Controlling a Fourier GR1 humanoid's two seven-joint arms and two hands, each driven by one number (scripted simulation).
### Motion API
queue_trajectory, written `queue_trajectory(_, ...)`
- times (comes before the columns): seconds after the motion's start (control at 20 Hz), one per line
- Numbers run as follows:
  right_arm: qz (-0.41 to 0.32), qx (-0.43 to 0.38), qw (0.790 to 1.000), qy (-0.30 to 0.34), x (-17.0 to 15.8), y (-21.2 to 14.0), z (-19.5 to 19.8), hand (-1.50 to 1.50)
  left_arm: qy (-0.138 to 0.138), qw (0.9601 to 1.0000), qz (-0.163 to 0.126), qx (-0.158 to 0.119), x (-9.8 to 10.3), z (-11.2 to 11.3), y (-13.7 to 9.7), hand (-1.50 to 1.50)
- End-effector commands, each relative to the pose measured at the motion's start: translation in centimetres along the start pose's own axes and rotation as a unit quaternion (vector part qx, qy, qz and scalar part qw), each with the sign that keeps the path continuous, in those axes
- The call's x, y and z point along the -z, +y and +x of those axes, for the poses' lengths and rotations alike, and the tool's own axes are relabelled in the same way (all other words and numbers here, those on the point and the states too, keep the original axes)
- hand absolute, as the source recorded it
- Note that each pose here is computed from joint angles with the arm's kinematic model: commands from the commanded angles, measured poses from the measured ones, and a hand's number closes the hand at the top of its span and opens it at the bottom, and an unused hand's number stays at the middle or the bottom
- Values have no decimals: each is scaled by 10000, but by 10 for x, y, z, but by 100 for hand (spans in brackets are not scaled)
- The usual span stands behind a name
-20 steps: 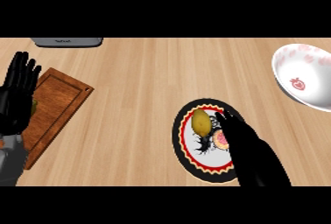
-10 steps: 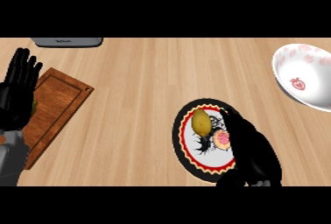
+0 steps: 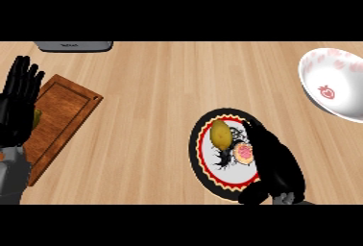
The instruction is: Pick the cupcake from the plate and place it in the bowl
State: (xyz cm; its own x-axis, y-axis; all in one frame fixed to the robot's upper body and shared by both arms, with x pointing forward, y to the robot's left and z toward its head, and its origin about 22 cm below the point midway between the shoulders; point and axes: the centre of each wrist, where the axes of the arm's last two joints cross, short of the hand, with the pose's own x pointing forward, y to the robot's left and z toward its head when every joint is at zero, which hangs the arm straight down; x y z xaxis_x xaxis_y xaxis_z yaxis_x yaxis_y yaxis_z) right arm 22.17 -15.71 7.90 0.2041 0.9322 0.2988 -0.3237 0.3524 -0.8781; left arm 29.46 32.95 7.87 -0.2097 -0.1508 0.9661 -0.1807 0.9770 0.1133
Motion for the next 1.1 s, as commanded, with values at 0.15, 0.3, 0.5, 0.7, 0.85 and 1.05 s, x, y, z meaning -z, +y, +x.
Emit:
queue_trajectory(0.15,159,-105,9998,110,6,19,-10,-150,5,10000,-2,32,10,-5,0,0)
queue_trajectory(0.3,144,-61,9998,114,10,15,-7,-150,-46,10000,51,-11,-1,4,-17,0)
queue_trajectory(0.5,211,-159,9996,111,16,42,-10,-150,18,10000,48,-43,15,17,9,0)
queue_trajectory(0.7,318,-165,9991,235,38,43,-14,-150,-22,10000,31,43,-2,26,1,0)
queue_trajectory(0.85,324,-73,9988,349,50,59,-2,-150,53,9999,-85,29,1,1,-11,0)
queue_trajectory(1.05,331,-56,9977,591,44,57,-37,-150,61,10000,33,-26,-4,9,8,0)
